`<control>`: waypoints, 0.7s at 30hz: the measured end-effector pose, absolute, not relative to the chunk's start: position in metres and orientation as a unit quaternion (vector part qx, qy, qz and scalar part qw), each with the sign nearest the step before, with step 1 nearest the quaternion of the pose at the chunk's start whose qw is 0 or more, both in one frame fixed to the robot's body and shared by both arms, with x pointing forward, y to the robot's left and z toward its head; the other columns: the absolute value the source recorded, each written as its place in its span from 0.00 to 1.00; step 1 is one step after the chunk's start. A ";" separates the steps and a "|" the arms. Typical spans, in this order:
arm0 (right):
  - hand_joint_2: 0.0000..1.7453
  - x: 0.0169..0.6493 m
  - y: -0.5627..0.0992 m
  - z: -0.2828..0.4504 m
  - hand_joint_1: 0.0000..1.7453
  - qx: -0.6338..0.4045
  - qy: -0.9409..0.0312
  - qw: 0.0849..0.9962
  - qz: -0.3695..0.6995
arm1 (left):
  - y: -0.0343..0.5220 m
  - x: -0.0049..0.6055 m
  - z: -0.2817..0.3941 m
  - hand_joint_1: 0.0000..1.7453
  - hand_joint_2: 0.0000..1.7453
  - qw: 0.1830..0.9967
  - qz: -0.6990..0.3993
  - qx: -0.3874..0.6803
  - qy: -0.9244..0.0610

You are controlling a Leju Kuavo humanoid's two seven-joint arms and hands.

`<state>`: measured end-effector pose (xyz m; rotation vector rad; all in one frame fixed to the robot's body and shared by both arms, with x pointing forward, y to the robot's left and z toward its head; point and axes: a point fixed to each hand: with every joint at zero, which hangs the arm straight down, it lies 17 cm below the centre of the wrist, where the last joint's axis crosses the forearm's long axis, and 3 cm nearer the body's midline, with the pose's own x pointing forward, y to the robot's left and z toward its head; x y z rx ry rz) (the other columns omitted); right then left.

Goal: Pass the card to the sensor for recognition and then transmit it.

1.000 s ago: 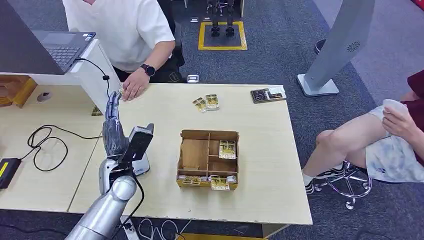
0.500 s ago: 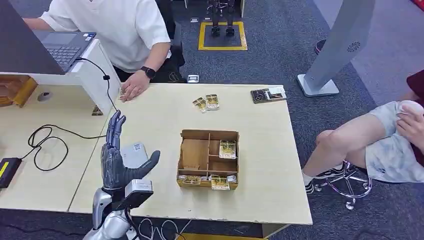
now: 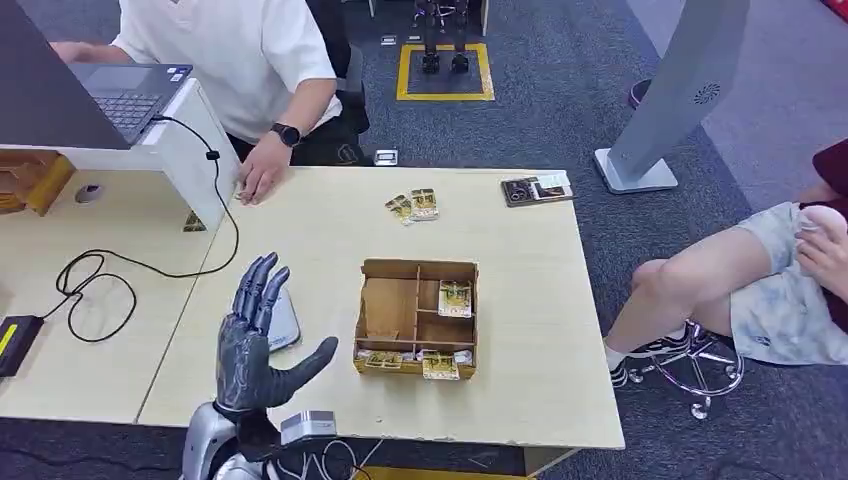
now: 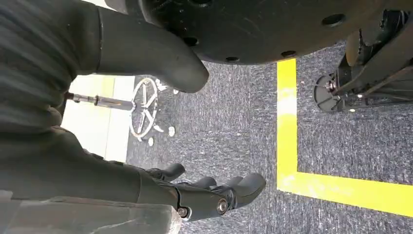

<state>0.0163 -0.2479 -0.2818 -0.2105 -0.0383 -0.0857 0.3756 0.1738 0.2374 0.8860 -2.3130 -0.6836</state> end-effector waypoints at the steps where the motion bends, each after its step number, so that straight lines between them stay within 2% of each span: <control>1: 1.00 0.016 -0.248 -0.282 0.00 -0.105 -0.019 0.993 -0.043 | 0.171 0.373 0.235 0.00 1.00 0.280 -0.262 0.330 -0.863; 21: 1.00 0.014 -0.248 -0.282 0.00 -0.103 -0.016 0.993 -0.051 | 0.130 0.334 0.190 0.00 1.00 0.244 -0.372 0.280 -0.851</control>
